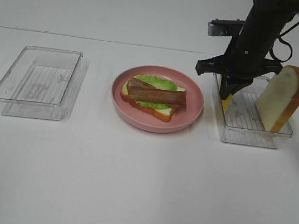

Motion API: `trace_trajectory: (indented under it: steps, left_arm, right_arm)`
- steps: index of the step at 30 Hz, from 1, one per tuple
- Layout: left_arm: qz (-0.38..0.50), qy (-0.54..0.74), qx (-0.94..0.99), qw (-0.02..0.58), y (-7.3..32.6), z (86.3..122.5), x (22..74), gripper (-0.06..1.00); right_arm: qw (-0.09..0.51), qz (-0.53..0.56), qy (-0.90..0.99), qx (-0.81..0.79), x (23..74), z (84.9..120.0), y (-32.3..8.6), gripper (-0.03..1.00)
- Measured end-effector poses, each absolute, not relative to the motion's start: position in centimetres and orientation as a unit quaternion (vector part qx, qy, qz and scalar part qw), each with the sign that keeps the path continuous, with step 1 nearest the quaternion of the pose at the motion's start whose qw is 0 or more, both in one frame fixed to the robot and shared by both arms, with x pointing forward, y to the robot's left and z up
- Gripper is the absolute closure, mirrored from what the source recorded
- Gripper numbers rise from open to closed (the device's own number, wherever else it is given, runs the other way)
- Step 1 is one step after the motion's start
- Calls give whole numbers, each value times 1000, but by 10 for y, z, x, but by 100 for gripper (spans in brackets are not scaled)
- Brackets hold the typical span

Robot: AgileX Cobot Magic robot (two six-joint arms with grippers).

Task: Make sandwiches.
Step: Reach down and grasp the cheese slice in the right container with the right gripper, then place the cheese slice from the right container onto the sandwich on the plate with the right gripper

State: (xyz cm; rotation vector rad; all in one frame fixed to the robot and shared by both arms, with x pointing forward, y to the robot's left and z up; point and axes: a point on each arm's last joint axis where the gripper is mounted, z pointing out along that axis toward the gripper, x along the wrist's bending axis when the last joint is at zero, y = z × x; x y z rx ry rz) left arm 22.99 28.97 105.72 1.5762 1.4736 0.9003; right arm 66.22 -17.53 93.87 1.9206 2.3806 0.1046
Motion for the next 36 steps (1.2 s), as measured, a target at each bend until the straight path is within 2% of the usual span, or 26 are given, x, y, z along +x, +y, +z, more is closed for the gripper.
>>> trace_trajectory:
  steps: [13, 24, 27, 36]
  left_arm:
    - [354, 580, 620, 391, 290, 1057, 230, 4]
    - [354, 580, 620, 391, 290, 1057, 230, 4]
    - [354, 580, 620, 391, 290, 1057, 230, 4]
    - [354, 580, 620, 391, 290, 1057, 230, 4]
  right_arm:
    - [59, 15, 784, 618, 664, 949, -180, 94]
    - [91, 72, 778, 618, 658, 1036, -179, 94]
    - [83, 98, 776, 617, 653, 1052, -177, 94]
    - [44, 140, 788, 597, 642, 1062, -150, 94]
